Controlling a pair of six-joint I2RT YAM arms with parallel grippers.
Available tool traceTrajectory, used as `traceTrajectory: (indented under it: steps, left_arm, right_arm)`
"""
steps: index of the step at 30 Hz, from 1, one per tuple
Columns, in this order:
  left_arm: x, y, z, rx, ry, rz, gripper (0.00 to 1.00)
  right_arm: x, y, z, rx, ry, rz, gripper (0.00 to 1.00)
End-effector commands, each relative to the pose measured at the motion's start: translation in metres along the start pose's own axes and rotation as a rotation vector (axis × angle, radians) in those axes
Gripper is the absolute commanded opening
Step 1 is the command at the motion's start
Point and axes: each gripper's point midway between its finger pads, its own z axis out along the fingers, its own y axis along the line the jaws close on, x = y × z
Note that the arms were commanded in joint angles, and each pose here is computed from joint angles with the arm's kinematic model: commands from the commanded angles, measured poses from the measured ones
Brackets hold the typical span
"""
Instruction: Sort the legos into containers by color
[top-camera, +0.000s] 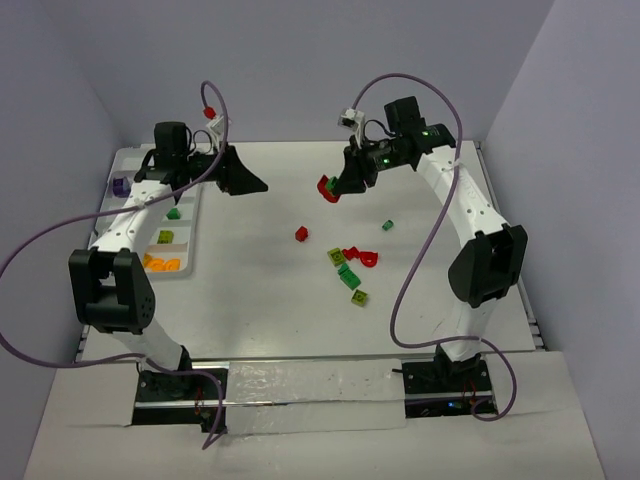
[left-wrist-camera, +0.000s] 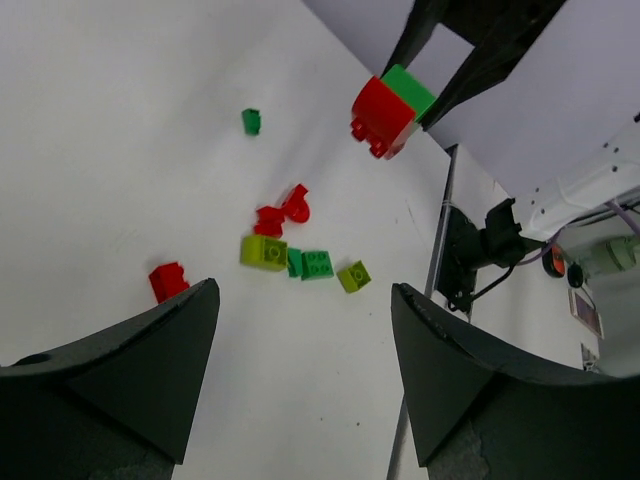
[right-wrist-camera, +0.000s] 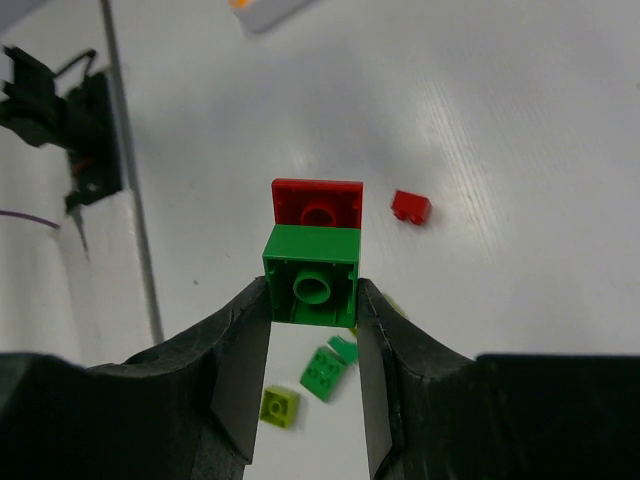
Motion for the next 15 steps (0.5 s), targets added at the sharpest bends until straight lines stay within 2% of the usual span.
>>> traceTrajectory:
  steps: [1, 7, 15]
  left_arm:
    - [-0.028, -0.045, 0.008, 0.157, -0.051, 0.143, 0.79]
    - [-0.033, -0.082, 0.032, 0.278, -0.049, 0.188, 0.81]
    - [-0.03, -0.114, 0.041, 0.398, -0.02, 0.24, 0.84]
  right_arm:
    - [-0.048, 0.044, -0.013, -0.133, -0.152, -0.025, 0.0]
    - [-0.057, 0.068, -0.009, -0.224, -0.176, 0.003, 0.0]
    - [-0.056, 0.09, -0.004, -0.281, -0.159, -0.015, 0.0]
